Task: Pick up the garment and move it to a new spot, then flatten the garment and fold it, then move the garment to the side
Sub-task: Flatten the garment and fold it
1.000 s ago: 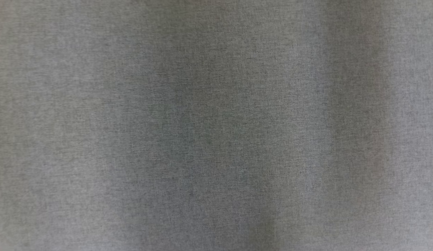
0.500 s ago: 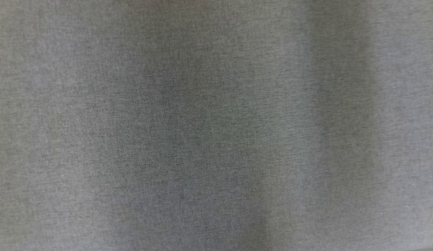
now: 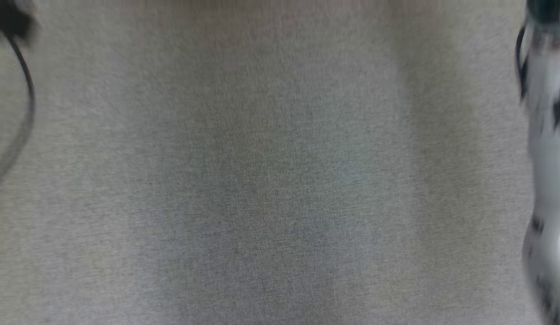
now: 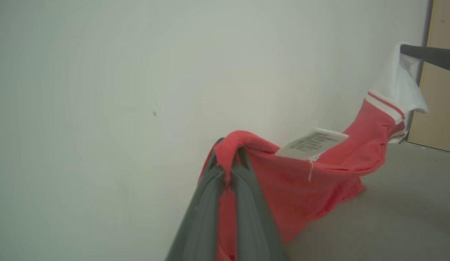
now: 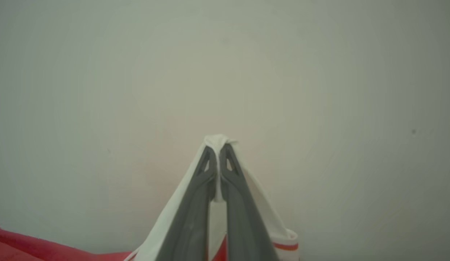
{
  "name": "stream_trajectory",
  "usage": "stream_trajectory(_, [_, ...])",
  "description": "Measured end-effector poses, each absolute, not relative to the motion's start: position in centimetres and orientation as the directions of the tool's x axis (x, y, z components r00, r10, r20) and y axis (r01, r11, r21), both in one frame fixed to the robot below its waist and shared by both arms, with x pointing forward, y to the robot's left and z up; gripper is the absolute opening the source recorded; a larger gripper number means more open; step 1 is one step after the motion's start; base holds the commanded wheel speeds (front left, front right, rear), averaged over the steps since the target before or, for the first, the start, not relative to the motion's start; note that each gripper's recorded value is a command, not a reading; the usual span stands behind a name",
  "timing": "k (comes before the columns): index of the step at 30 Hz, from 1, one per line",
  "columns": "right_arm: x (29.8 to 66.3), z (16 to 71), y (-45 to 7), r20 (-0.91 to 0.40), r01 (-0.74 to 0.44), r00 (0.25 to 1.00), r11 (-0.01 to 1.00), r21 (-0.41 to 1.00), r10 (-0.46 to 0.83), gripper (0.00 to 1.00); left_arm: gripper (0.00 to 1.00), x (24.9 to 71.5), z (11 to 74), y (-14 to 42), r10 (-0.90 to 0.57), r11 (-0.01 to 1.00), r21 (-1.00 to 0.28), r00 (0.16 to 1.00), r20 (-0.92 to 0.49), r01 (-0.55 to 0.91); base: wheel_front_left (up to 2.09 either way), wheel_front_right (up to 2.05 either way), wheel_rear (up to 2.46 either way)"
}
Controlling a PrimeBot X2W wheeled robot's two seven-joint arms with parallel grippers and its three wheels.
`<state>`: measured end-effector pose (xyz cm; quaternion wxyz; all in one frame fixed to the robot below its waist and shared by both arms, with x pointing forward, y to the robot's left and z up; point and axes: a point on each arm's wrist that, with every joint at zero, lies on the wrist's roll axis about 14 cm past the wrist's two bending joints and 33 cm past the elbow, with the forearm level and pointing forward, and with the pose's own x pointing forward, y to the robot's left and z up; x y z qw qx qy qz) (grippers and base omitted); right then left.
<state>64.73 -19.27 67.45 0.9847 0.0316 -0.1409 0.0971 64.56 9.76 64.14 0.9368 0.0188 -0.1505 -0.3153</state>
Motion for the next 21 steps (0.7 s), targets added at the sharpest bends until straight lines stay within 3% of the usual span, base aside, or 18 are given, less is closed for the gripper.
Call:
stream_trajectory(9, [54.2,61.3,-21.6,0.162,-0.152,0.979,0.971,0.182,0.123,0.00,0.00,56.4,60.5,9.5,-0.586,0.802,0.031,0.775,0.237,0.597,0.00,0.00,0.00])
stream_trajectory(21, [42.4,51.9,-23.3,-0.110,0.041,0.994,0.950,0.311,-0.007,0.00,0.00,48.4,51.3,12.0,-0.500,0.855,-0.135,0.865,0.040,0.500,0.00,0.00,0.00])
